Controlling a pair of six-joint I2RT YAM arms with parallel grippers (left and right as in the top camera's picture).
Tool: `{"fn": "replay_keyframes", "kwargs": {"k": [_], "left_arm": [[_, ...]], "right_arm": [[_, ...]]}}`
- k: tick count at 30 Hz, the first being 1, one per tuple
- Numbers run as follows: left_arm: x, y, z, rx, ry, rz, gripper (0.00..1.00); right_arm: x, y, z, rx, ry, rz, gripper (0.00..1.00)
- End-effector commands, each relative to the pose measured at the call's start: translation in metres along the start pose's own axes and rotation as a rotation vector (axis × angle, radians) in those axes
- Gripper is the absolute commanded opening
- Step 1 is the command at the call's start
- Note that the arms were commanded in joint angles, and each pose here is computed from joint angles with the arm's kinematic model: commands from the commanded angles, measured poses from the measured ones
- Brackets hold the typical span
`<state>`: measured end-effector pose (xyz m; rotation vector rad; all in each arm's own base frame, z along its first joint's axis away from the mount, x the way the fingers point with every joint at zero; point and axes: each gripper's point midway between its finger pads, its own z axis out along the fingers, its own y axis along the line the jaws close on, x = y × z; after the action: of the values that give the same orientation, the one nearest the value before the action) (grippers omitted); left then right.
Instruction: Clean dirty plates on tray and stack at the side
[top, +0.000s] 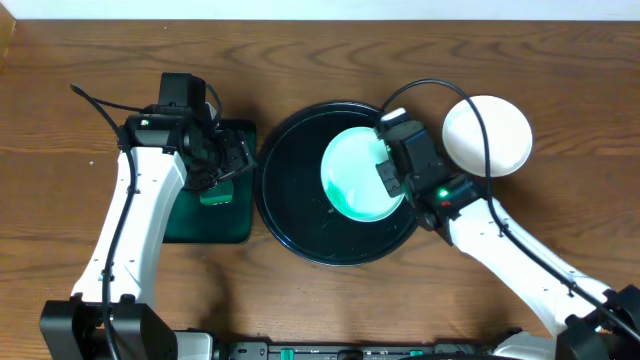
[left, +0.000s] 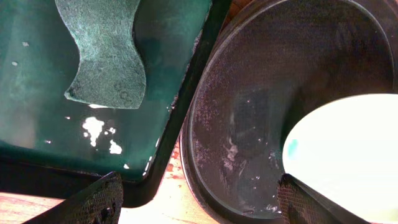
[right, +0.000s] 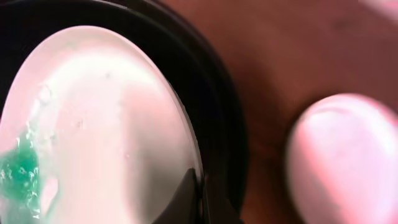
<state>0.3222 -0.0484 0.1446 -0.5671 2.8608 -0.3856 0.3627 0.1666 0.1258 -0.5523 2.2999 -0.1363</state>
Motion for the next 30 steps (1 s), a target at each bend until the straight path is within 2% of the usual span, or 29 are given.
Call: {"fn": "replay_keyframes", "kwargs": {"k": [1, 4, 9, 17, 20, 22, 25, 26, 27, 30], "left_arm": [[0.001, -0.001, 0.0, 0.0, 0.006, -0.011, 0.8], [0.001, -0.001, 0.0, 0.0, 0.006, -0.011, 0.8], [0.001, 0.0, 0.0, 0.0, 0.007, -0.012, 0.8], [0.001, 0.0, 0.0, 0.0, 0.006, -0.012, 0.8], [0.001, -0.001, 0.0, 0.0, 0.005, -0.011, 0.8], [0.001, -0.001, 0.0, 0.001, 0.003, -0.011, 0.8], [0.001, -0.001, 0.0, 0.001, 0.003, -0.01, 0.8], [0.001, -0.001, 0.0, 0.001, 0.003, -0.01, 0.8], [0.001, -0.001, 0.0, 0.001, 0.003, -0.01, 0.8], [0.001, -0.001, 0.0, 0.001, 0.003, -0.01, 0.8]], "right_arm": [[-0.018, -0.021, -0.022, 0.209, -0.058, -0.164, 0.01], [-0.033, -0.021, -0.036, 0.315, -0.104, -0.274, 0.01], [-0.052, -0.002, -0.055, 0.388, -0.172, -0.421, 0.01], [-0.05, 0.001, -0.054, 0.354, -0.194, -0.266, 0.01], [-0.041, 0.007, -0.044, 0.251, -0.186, -0.094, 0.01], [-0.021, 0.016, -0.03, 0.113, -0.114, 0.121, 0.01], [0.023, 0.01, -0.005, 0.038, 0.081, 0.588, 0.01], [0.027, 0.009, -0.003, 0.04, 0.099, 0.623, 0.01], [0.044, 0.006, 0.007, 0.055, 0.174, 0.752, 0.01], [0.066, 0.012, 0.026, 0.056, 0.269, 0.822, 0.01]]}}
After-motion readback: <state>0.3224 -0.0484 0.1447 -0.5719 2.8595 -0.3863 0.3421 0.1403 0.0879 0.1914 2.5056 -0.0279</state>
